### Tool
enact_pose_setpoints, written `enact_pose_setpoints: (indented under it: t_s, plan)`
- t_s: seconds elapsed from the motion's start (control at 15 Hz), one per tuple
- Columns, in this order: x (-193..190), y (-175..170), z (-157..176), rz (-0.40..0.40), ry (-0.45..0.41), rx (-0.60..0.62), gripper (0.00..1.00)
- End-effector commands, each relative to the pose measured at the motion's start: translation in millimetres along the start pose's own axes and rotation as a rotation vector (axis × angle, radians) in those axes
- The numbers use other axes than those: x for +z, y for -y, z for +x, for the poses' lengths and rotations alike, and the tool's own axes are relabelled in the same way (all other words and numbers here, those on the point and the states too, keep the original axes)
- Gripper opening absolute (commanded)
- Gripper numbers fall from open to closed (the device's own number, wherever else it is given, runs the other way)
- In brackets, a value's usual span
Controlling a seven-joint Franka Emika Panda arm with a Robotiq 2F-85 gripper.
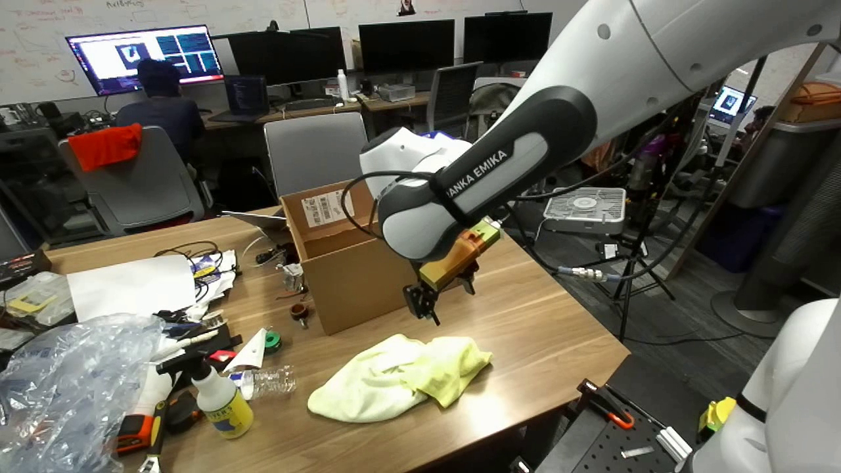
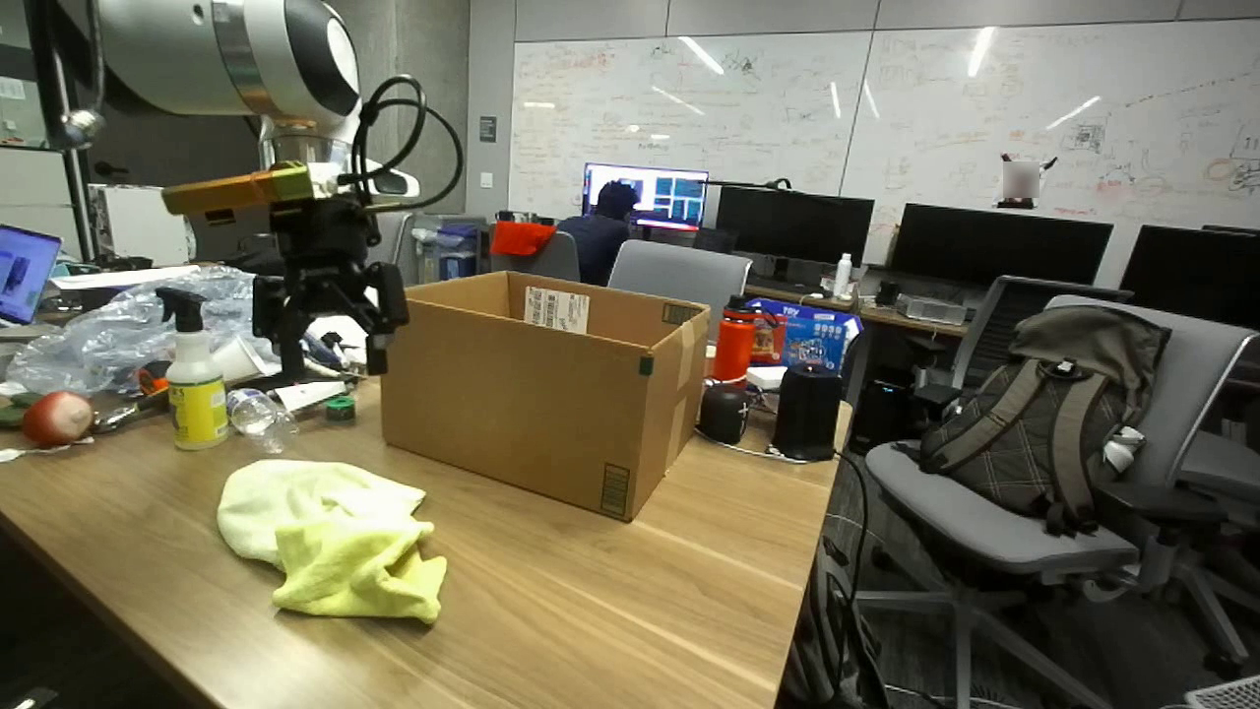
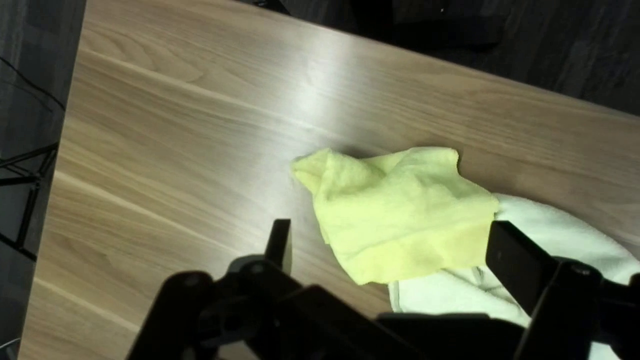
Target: Put the shirts and towels in the box respectively one at a time
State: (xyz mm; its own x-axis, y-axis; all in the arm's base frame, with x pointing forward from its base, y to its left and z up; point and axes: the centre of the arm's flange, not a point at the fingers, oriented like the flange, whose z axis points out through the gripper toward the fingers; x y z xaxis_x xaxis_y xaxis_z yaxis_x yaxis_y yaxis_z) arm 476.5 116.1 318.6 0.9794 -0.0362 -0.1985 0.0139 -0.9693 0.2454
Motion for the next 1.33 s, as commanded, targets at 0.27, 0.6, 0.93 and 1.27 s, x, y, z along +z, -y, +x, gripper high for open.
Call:
enact_pose_setpoints:
  t_s: [0.27,0.6,0.93,1.27]
  plan:
    - [60,7,-29,0.052,0.039,-0.003,1.0]
    - [81,20,-25,0.134,-0.018,-0.017,1.0]
    - [106,25,-16,0.211,-0.041,-0.005,1.0]
    - [133,19,-6,0.195,-0.035,0.006,1.0]
